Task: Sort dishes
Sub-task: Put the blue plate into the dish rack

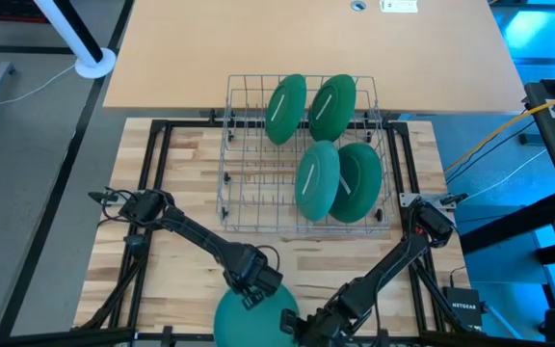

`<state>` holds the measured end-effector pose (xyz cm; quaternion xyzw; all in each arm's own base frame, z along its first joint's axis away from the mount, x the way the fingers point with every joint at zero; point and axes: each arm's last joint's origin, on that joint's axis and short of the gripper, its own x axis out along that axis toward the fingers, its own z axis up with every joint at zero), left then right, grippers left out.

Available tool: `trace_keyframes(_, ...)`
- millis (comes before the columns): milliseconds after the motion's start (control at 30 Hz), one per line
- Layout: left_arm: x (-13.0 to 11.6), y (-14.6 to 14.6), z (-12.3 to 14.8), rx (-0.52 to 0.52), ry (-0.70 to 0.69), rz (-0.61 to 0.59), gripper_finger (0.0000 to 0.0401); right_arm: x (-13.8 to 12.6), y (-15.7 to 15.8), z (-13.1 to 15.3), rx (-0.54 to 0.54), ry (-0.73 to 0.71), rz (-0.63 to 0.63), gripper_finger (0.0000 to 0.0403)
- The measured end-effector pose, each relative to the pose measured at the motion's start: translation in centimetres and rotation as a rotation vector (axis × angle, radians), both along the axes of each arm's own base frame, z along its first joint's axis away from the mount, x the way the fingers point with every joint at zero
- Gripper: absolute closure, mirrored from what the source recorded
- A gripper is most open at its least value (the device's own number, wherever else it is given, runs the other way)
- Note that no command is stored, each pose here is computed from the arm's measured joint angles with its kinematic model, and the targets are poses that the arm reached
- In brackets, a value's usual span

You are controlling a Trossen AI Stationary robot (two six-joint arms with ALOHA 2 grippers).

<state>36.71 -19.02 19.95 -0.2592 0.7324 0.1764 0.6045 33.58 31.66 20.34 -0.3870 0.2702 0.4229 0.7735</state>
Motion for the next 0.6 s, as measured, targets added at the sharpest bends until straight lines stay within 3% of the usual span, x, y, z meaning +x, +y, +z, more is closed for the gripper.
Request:
trace_keyframes(167, 0.1, -0.2, 0.1, -0.048, 0.002, 0.0, 0.0401, -0.3, 0.0, -0.3, 0.022, 0.069, 0.027, 0.039)
trace_keyframes(467, -0.1, 0.0, 0.1, -0.083, 0.035, -0.05, 0.0401, -0.3, 0.0, -0.3, 0.033, 0.079, 0.007, 0.0392)
trace_keyframes(600, -0.5, 0.2, 1.5, -0.082, 0.033, -0.089, 0.0401, -0.3, 0.0, -0.3, 0.033, 0.075, 0.003, 0.0392)
